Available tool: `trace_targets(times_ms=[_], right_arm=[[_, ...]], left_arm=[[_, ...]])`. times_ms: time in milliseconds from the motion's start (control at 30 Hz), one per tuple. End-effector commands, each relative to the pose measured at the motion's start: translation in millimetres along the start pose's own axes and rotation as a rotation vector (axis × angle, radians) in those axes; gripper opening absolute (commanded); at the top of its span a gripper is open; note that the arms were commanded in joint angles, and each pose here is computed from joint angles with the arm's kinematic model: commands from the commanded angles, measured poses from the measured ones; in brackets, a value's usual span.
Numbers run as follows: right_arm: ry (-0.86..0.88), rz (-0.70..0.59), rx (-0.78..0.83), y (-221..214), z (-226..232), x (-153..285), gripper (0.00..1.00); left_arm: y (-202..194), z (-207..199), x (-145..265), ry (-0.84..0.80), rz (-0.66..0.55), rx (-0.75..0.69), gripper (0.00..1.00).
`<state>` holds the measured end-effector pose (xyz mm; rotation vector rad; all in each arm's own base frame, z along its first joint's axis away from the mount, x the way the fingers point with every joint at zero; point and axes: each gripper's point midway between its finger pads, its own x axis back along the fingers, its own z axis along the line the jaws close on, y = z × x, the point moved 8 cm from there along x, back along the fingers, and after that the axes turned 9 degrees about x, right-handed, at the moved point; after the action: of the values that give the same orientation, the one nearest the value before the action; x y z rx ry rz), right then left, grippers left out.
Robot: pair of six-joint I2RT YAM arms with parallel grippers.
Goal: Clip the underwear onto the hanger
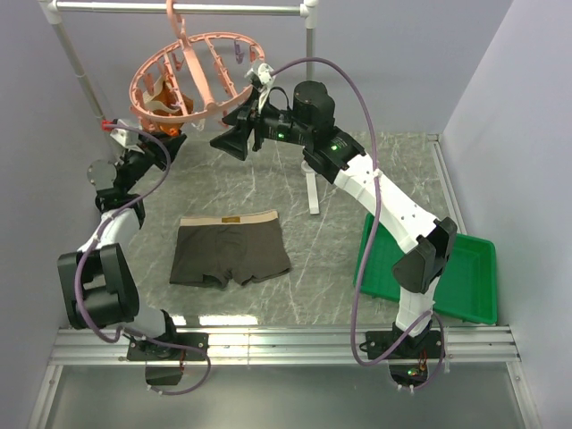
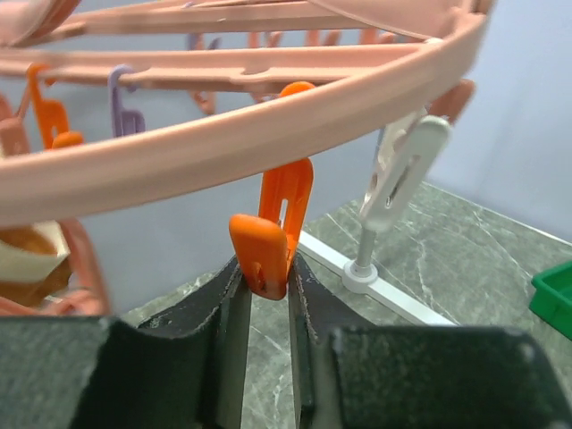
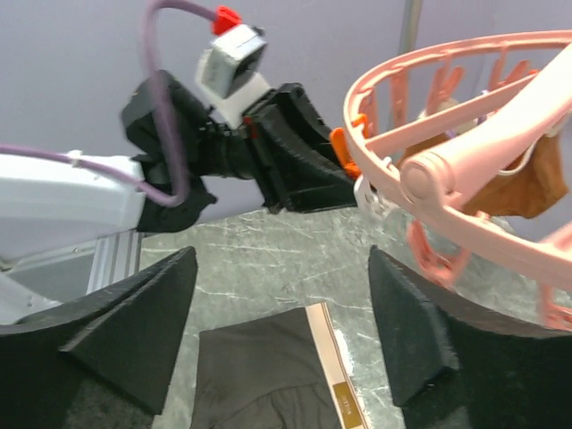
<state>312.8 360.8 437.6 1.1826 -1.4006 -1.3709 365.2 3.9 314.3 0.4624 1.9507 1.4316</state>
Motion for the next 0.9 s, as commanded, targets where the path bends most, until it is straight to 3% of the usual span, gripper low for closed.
trace_targets(times_ms=[0, 300, 700, 867], right_arm=[[-0.045, -0.063, 0.040, 22.0, -1.3, 6.6, 0.78], [-0.140, -0.035, -0.019, 13.3, -11.0, 2.6, 0.67], [-0.189, -0.039, -0.099, 3.0, 1.6, -20.6, 0.73], [-0.220, -0.035, -0.182, -6.8, -0.8, -26.2, 0.82]], left_arm=[[19.4, -28.9, -3.8, -0.082, -0.004, -0.109, 0.17], [17.6, -56.7, -7.3, -0.074, 0.061, -0.123, 0.01], [10.4, -82.8, -6.3, -0.040, 0.115, -0.182, 0.01], [10.3, -85.1, -8.1, -0.034, 0.122, -0.193, 0.01]])
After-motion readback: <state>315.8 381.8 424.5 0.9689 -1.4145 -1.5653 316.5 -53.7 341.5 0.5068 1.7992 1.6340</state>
